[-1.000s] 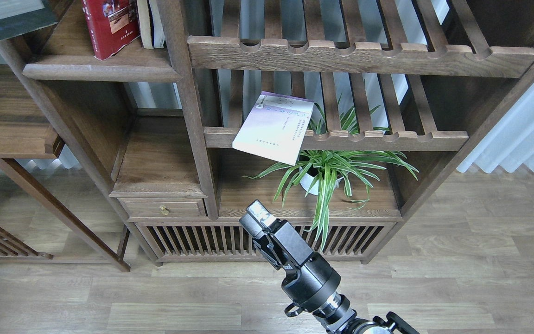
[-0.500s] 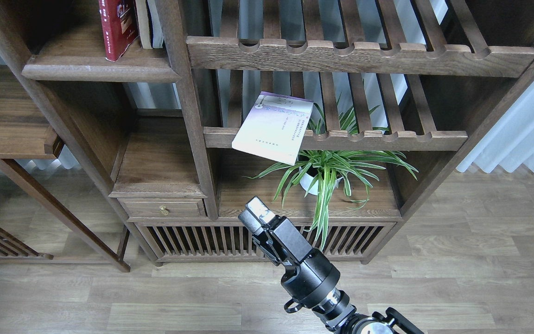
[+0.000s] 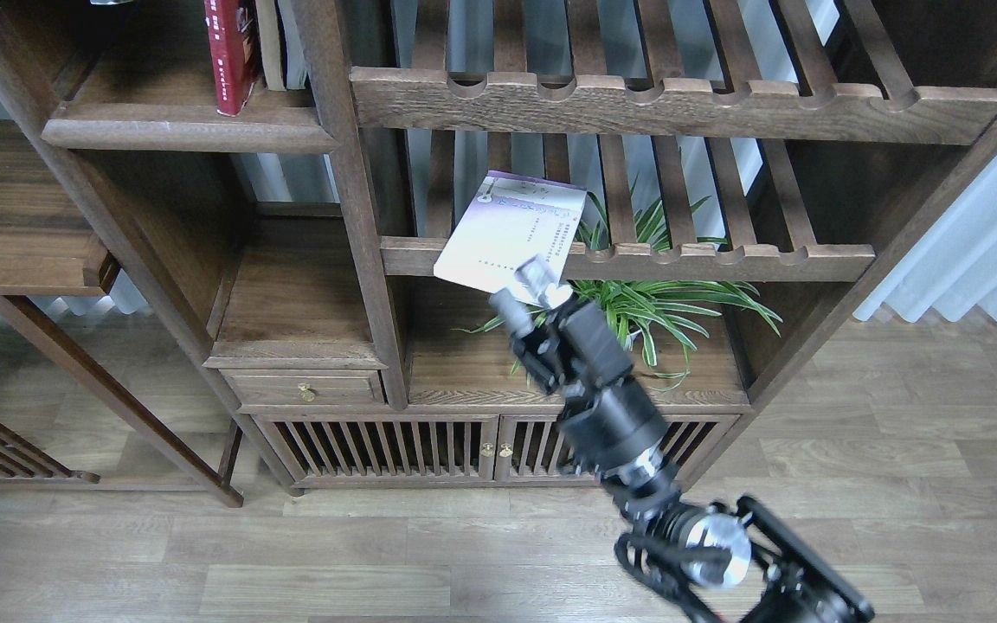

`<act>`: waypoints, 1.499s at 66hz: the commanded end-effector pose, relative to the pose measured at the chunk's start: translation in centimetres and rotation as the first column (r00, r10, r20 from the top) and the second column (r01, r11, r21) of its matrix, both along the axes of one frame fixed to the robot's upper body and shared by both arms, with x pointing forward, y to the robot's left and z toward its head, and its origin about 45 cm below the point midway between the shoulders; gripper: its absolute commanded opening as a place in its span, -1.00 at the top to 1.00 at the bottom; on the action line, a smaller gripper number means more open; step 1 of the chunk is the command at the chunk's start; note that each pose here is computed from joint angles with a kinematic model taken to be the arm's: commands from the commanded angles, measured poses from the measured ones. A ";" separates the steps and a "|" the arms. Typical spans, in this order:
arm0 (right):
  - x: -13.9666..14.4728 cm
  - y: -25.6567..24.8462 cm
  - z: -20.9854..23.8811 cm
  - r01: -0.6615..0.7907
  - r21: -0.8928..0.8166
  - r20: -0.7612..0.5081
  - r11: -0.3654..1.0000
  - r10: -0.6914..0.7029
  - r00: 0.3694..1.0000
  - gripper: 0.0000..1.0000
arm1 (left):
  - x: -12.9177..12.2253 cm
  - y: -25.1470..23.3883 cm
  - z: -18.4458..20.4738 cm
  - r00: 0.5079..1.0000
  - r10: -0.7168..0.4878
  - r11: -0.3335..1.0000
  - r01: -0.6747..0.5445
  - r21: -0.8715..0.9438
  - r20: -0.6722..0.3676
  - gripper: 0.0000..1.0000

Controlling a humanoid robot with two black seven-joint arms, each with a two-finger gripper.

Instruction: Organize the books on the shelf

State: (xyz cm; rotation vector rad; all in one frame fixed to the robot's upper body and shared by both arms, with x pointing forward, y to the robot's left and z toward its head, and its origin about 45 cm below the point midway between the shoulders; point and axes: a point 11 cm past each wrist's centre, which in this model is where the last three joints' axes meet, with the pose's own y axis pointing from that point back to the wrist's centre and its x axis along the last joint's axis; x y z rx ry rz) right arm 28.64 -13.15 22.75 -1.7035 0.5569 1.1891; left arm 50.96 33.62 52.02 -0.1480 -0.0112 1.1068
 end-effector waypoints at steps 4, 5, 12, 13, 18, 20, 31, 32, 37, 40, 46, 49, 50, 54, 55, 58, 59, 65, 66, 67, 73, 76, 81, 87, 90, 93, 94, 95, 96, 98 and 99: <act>0.6 -1.7 0.0 0.067 0.086 -0.047 0.994 -0.063 0.997 -1.00 | 0.2 0.0 -0.5 1.000 0.016 0.999 -0.016 0.049 -0.003 0.92; 0.5 -1.8 -0.2 0.074 0.096 -0.061 0.993 -0.069 0.996 -1.00 | 0.3 -0.1 -0.7 1.000 0.017 0.998 -0.017 0.056 -0.002 0.92; -0.1 -2.5 -1.2 0.104 0.132 -0.115 0.986 -0.089 0.989 -1.00 | 0.4 -0.4 -1.2 1.000 0.015 0.997 -0.015 0.077 0.009 0.92; -0.1 -2.6 -1.4 0.107 0.134 -0.121 0.985 -0.091 0.988 -1.00 | 0.4 -0.7 -1.3 1.000 0.011 0.997 -0.011 0.081 0.010 0.92; -0.2 -4.5 -1.9 0.169 0.157 -0.152 0.973 -0.145 0.978 -1.00 | 0.7 -1.6 -0.9 0.996 0.019 0.996 -0.026 0.079 0.082 0.92; -0.2 -5.0 -2.0 0.187 0.161 -0.159 0.969 -0.162 0.974 -1.00 | 0.9 -1.4 -0.5 0.991 0.067 0.996 -0.074 0.057 0.116 0.92; 0.0 -6.3 -2.2 0.229 0.197 -0.184 0.953 -0.194 0.964 -1.00 | 1.4 -0.8 0.8 0.935 0.245 0.969 -0.244 -0.037 0.255 0.92; 0.0 -6.4 -2.2 0.232 0.202 -0.187 0.951 -0.195 0.963 -1.00 | 1.4 -0.8 0.9 0.926 0.264 0.964 -0.259 -0.053 0.271 0.92; -0.2 -6.6 -2.4 0.241 0.216 -0.201 0.946 -0.198 0.959 -1.00 | 1.6 -1.1 0.5 0.906 0.311 0.950 -0.298 -0.090 0.287 0.90; -0.3 -6.6 -2.4 0.243 0.223 -0.206 0.944 -0.198 0.958 -1.00 | 1.8 -1.8 0.1 0.900 0.325 0.946 -0.307 -0.109 0.290 0.90; -0.4 -6.8 -2.3 0.249 0.242 -0.215 0.938 -0.198 0.956 -1.00 | 2.1 -3.0 -1.3 0.895 0.338 0.940 -0.303 -0.160 0.290 0.90; -0.4 -6.8 -2.3 0.252 0.254 -0.221 0.934 -0.197 0.955 -1.00 | 2.2 -3.4 -1.9 0.895 0.340 0.938 -0.300 -0.174 0.290 0.91; -0.4 -6.9 -2.2 0.253 0.257 -0.221 0.933 -0.198 0.955 -1.00 | 2.2 -3.4 -2.0 0.894 0.342 0.937 -0.301 -0.176 0.290 0.91; -0.4 -7.0 -2.2 0.257 0.273 -0.228 0.927 -0.197 0.954 -1.00 | 2.3 -3.4 -3.3 0.899 0.347 0.935 -0.306 -0.181 0.268 0.91; -0.4 -7.0 -2.1 0.257 0.278 -0.229 0.926 -0.196 0.953 -1.00 | 2.3 -3.4 -3.6 0.899 0.348 0.934 -0.308 -0.180 0.264 0.91; -0.3 -7.1 -1.9 0.259 0.295 -0.231 0.920 -0.194 0.953 -1.00 | 2.4 -3.5 -4.3 0.904 0.345 0.935 -0.308 -0.175 0.254 0.92; -0.3 -7.1 -1.9 0.260 0.301 -0.234 0.917 -0.194 0.953 -1.00 | 2.4 -3.6 -4.5 0.905 0.343 0.936 -0.307 -0.170 0.253 0.92; -0.2 -7.8 -1.8 0.269 0.309 -0.239 0.912 -0.199 0.950 -1.00 | 2.6 -3.8 -5.5 0.909 0.334 0.942 -0.312 -0.125 0.248 0.92; -0.2 -7.9 -1.8 0.272 0.309 -0.239 0.911 -0.202 0.950 -1.00 | 2.6 -3.8 -5.6 0.909 0.334 0.942 -0.313 -0.121 0.248 0.92; 0.0 -8.7 -1.7 0.288 0.310 -0.237 0.906 -0.220 0.946 -1.00 | 2.7 -4.2 -5.9 0.911 0.324 0.946 -0.311 -0.090 0.254 0.92; 0.1 -9.3 -1.6 0.301 0.309 -0.233 0.902 -0.235 0.944 -1.00 | 2.8 -4.6 -6.4 0.916 0.313 0.949 -0.310 -0.055 0.249 0.92; 0.2 -9.5 -1.5 0.305 0.310 -0.233 0.900 -0.239 0.943 -1.00 | 2.8 -4.7 -6.6 0.919 0.309 0.950 -0.308 -0.045 0.246 0.90; 0.2 -9.5 -1.5 0.307 0.313 -0.235 0.899 -0.240 0.942 -1.00 | 2.9 -5.0 -6.8 0.923 0.302 0.952 -0.303 -0.033 0.238 0.62; 0.2 -9.4 -1.6 0.307 0.314 -0.237 0.899 -0.239 0.942 -1.00 | 2.9 -5.5 -7.0 0.920 0.311 0.949 -0.313 -0.028 0.238 -0.05; 0.2 -9.4 -1.6 0.307 0.315 -0.237 0.898 -0.238 0.942 -1.00 | 2.8 -5.5 -6.9 0.916 0.318 0.947 -0.320 -0.033 0.245 -0.16; 0.1 -9.3 -1.6 0.305 0.315 -0.237 0.899 -0.237 0.942 -1.00 | 2.7 -5.8 -6.7 0.916 0.312 0.949 -0.313 -0.038 0.254 -0.32; 0.1 -9.3 -1.6 0.305 0.314 -0.237 0.899 -0.237 0.942 -1.00 | 2.7 -5.8 -6.7 0.916 0.312 0.949 -0.312 -0.038 0.254 -0.35; 0.1 -9.3 -1.6 0.304 0.314 -0.237 0.900 -0.236 0.943 -1.00 | 2.7 -6.0 -6.6 0.916 0.307 0.951 -0.307 -0.041 0.259 -0.41; 0.1 -9.3 -1.6 0.304 0.314 -0.237 0.900 -0.236 0.943 -1.00 | 2.7 -6.2 -6.6 0.917 0.304 0.952 -0.303 -0.044 0.260 -0.43; 0.1 -9.1 -1.7 0.299 0.314 -0.239 0.901 -0.230 0.943 -1.00 | 2.6 -6.5 -6.5 0.918 0.296 0.955 -0.293 -0.051 0.264 -0.46; 0.1 -9.0 -1.7 0.298 0.314 -0.239 0.902 -0.229 0.944 -1.00 | 2.6 -6.5 -6.4 0.918 0.294 0.955 -0.290 -0.056 0.265 -0.47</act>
